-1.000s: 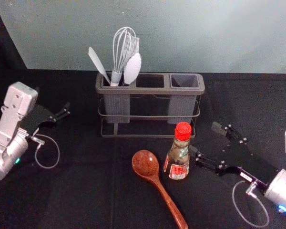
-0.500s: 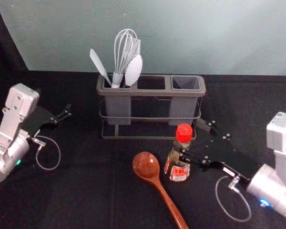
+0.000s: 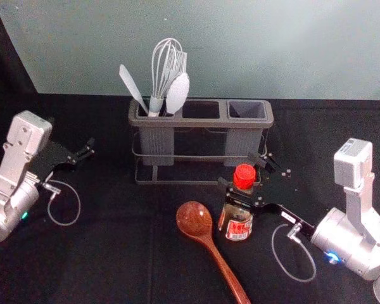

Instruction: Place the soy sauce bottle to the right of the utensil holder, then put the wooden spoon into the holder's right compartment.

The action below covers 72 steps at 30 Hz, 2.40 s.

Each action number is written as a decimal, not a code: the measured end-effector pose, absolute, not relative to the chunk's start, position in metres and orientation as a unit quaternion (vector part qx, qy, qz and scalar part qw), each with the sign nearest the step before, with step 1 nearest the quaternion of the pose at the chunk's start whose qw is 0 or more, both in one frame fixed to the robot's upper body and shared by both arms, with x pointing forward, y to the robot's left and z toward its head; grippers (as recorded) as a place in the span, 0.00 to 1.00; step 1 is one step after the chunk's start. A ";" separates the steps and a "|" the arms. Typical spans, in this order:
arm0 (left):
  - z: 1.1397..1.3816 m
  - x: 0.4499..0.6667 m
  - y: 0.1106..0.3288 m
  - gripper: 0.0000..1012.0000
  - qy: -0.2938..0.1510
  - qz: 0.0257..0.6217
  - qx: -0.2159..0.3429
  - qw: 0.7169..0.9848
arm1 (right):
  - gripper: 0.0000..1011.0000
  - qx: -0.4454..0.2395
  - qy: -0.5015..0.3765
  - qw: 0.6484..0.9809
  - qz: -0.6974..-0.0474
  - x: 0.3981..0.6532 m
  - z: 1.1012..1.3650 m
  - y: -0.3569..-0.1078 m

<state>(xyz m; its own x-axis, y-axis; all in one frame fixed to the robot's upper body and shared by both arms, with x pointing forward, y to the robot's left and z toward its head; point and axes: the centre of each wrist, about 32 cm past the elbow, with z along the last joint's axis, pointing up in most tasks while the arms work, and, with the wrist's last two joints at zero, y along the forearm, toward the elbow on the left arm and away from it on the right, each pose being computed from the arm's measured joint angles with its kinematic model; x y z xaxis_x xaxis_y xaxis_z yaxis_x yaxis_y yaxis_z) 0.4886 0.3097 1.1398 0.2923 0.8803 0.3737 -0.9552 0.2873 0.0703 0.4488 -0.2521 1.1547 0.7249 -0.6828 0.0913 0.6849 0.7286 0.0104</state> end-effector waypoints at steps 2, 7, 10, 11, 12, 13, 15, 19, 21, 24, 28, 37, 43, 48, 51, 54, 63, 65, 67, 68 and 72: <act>1.140 0.489 0.310 1.00 -0.132 0.580 0.141 0.791 | 0.94 -0.009 -0.043 0.929 -0.368 0.450 1.154 -0.251; 1.140 0.489 0.310 1.00 -0.132 0.580 0.141 0.791 | 0.83 -0.003 -0.040 0.929 -0.367 0.450 1.153 -0.250; 1.140 0.489 0.310 1.00 -0.132 0.580 0.141 0.791 | 0.73 -0.001 -0.038 0.930 -0.366 0.449 1.153 -0.249; 1.140 0.489 0.310 1.00 -0.132 0.580 0.141 0.791 | 0.73 0.000 -0.037 0.930 -0.366 0.449 1.153 -0.249; 1.140 0.489 0.310 1.00 -0.132 0.580 0.141 0.791 | 0.68 0.001 -0.037 0.930 -0.365 0.449 1.153 -0.249; 1.140 0.489 0.310 1.00 -0.132 0.580 0.141 0.791 | 0.64 0.001 -0.037 0.930 -0.365 0.448 1.153 -0.249; 1.140 0.489 0.310 1.00 -0.132 0.580 0.141 0.791 | 0.59 0.004 -0.035 0.931 -0.364 0.448 1.154 -0.249; 1.140 0.489 0.310 1.00 -0.132 0.580 0.141 0.791 | 0.44 0.009 -0.033 0.931 -0.364 0.446 1.155 -0.249; 1.140 0.489 0.310 1.00 -0.132 0.580 0.141 0.791 | 0.40 0.012 -0.032 0.931 -0.363 0.443 1.156 -0.249; 1.140 0.489 0.310 1.00 -0.132 0.580 0.142 0.791 | 0.38 0.016 -0.029 0.932 -0.362 0.440 1.158 -0.250; 1.140 0.489 0.310 1.00 -0.132 0.580 0.142 0.791 | 0.38 0.024 -0.026 0.931 -0.364 0.435 1.162 -0.253; 1.140 0.489 0.310 1.00 -0.132 0.580 0.141 0.791 | 0.38 0.016 -0.038 0.924 -0.379 0.426 1.173 -0.270; 1.140 0.489 0.310 1.00 -0.132 0.580 0.141 0.791 | 0.38 0.005 -0.050 0.915 -0.400 0.425 1.178 -0.286; 1.140 0.489 0.310 1.00 -0.132 0.580 0.141 0.791 | 0.38 -0.004 -0.056 0.907 -0.418 0.427 1.182 -0.298; 1.140 0.489 0.310 1.00 -0.132 0.580 0.142 0.791 | 0.38 -0.010 -0.058 0.902 -0.429 0.431 1.183 -0.306; 1.140 0.489 0.310 1.00 -0.132 0.580 0.141 0.791 | 0.38 -0.013 -0.060 0.897 -0.438 0.435 1.184 -0.314; 1.140 0.489 0.310 1.00 -0.132 0.580 0.141 0.791 | 0.38 -0.011 -0.062 0.890 -0.452 0.455 1.185 -0.325; 1.140 0.489 0.310 1.00 -0.132 0.580 0.141 0.791 | 0.38 -0.008 -0.060 0.890 -0.452 0.460 1.184 -0.326; 1.140 0.489 0.310 1.00 -0.132 0.580 0.141 0.791 | 0.38 -0.005 -0.060 0.890 -0.452 0.464 1.185 -0.325; 1.140 0.489 0.310 1.00 -0.132 0.580 0.141 0.791 | 0.38 -0.004 -0.059 0.890 -0.453 0.468 1.184 -0.325; 1.140 0.489 0.310 1.00 -0.132 0.580 0.141 0.791 | 0.38 0.001 -0.056 0.889 -0.455 0.475 1.183 -0.325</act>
<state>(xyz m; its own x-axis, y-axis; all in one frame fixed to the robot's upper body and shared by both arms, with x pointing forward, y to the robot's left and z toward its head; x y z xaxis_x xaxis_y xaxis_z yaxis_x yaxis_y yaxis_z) 0.4886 0.3097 1.1398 0.2923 0.8803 0.3737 -0.9552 0.2874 0.0703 0.4751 -0.3252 1.1832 0.5804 -0.8084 0.0987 0.8082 0.5866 0.0518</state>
